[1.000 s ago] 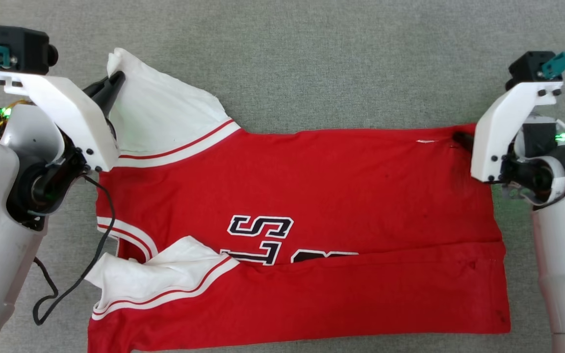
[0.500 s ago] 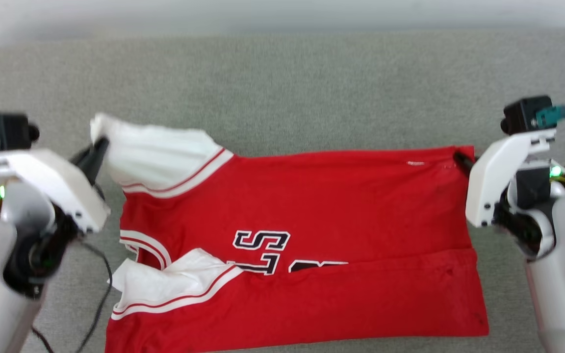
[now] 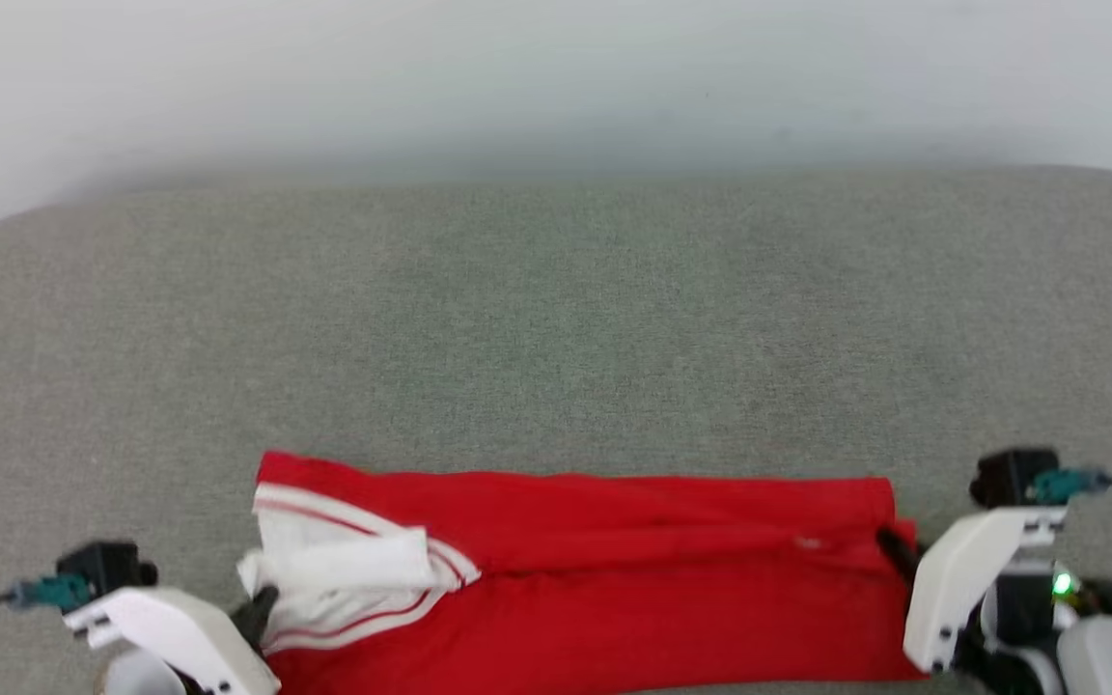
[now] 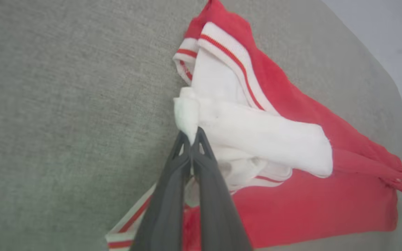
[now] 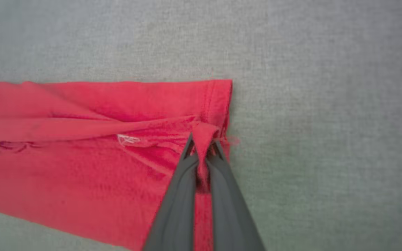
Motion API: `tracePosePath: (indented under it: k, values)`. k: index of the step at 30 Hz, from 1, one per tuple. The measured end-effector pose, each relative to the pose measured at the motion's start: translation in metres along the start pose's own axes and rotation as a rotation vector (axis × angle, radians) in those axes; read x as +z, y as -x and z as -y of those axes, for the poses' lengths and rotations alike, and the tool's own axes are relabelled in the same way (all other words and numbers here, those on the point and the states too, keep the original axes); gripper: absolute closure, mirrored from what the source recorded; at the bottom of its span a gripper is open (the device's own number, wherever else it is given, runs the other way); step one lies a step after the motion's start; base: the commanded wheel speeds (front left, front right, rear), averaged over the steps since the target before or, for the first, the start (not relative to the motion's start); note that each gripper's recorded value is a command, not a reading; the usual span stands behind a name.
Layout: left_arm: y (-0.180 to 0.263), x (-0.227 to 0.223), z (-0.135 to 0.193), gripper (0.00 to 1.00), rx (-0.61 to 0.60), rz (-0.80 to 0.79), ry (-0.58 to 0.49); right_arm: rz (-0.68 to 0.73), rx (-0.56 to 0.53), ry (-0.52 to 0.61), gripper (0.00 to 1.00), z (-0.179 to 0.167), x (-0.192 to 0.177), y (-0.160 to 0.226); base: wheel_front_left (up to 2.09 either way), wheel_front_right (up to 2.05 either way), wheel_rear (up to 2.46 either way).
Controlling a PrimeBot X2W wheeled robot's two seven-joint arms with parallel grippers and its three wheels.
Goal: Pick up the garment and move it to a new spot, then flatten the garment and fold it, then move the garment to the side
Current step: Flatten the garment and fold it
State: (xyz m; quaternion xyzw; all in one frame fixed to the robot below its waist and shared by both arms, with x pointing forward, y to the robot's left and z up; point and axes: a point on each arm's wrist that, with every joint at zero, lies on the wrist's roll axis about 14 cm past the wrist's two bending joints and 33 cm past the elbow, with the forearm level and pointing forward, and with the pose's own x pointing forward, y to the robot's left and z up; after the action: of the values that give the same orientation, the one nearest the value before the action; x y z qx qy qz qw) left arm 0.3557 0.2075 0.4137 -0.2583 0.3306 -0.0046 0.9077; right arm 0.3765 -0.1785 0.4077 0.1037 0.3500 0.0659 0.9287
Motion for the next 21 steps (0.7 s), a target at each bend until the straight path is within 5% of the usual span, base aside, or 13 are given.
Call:
tracePosePath:
  k: [1,2,3,4,9,21]
  values:
    - [0.001,-0.011,-0.002,0.99,0.011,-0.021,0.007,-0.017,-0.008,-0.001,0.96,0.002,-0.010,0.001,0.00,0.00,0.00]
    - [0.001,-0.018,-0.005,0.75,0.021,-0.032,0.017,-0.029,-0.015,-0.021,0.04,0.004,-0.020,0.003,0.00,0.00,0.00]
    - [0.002,-0.023,-0.005,0.14,0.023,-0.038,0.026,-0.040,-0.019,-0.034,0.00,0.005,-0.030,0.004,0.00,0.00,0.00]
    - [0.001,-0.027,-0.004,0.00,0.024,-0.038,0.030,-0.046,-0.021,-0.042,0.00,0.006,-0.037,0.005,0.00,0.00,0.00]
    - [0.004,-0.020,-0.006,0.00,0.051,0.067,0.020,0.014,-0.019,-0.047,0.00,0.003,-0.038,0.013,0.00,0.00,0.00]
    - [0.040,0.081,0.039,0.00,-0.028,0.575,-0.238,0.119,-0.045,0.025,0.00,0.015,0.009,0.044,0.00,0.00,0.00]
